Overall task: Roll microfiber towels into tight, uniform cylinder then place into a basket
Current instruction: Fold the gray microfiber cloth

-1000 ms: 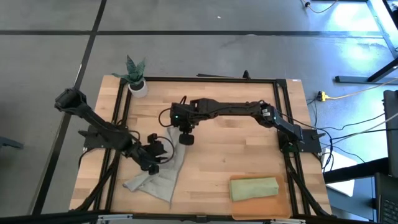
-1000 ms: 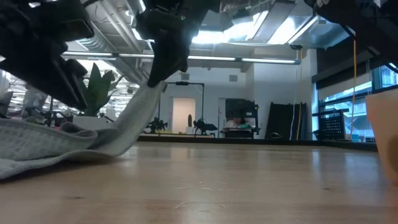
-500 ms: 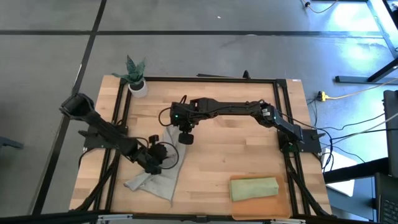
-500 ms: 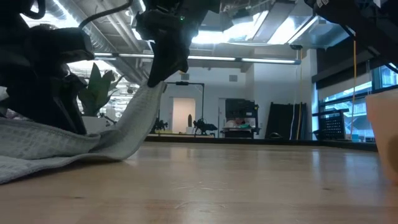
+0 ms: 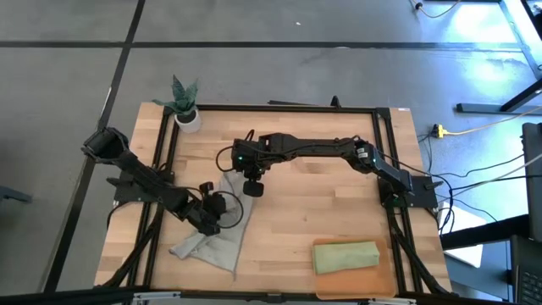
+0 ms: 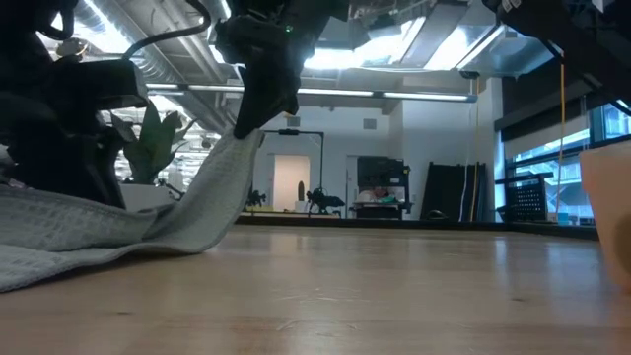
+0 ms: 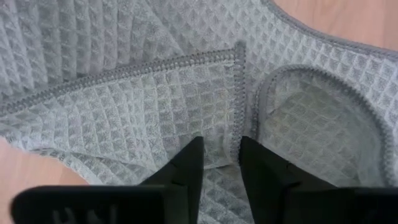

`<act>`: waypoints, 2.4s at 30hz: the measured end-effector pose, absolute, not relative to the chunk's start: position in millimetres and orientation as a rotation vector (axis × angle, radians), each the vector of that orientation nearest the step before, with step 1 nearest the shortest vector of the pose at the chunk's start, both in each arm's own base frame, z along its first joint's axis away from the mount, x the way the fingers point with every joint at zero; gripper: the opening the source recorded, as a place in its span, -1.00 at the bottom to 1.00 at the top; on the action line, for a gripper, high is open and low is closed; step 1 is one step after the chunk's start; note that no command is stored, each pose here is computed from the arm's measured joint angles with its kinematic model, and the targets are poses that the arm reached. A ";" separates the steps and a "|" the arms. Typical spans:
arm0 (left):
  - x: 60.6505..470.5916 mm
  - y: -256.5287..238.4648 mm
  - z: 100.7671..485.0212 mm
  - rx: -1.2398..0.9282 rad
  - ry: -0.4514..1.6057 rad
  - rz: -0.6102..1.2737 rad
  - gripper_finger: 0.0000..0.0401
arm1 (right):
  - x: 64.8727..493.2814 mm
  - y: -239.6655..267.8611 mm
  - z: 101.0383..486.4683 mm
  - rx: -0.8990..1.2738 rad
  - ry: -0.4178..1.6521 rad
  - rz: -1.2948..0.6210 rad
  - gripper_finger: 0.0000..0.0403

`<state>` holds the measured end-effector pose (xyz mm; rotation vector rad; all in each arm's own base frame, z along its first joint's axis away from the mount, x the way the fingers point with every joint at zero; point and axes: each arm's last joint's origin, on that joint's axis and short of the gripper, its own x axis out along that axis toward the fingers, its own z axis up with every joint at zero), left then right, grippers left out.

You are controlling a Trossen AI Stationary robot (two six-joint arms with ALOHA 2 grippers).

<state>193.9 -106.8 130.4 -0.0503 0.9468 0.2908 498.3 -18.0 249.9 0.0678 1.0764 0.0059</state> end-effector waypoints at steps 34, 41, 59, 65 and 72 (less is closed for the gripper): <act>183.7 -93.2 275.0 -0.200 0.801 0.429 -1.00 | 445.2 -19.7 316.3 -0.114 1.235 -0.021 -0.96; 180.9 -80.3 311.3 -0.180 0.807 0.502 -1.00 | 427.6 -22.0 341.8 -0.178 1.212 -0.108 -0.96; 196.5 -24.0 365.6 -0.171 0.655 0.727 -1.00 | 389.5 -33.2 386.5 -0.343 1.175 -0.400 -0.96; 199.1 1.5 378.4 -0.057 0.618 0.849 -1.00 | 381.2 -43.4 390.8 -0.395 1.202 -0.508 -0.96; 210.8 35.4 385.7 0.064 0.601 0.925 -1.00 | 377.0 -72.1 393.7 -0.443 1.202 -0.702 -0.96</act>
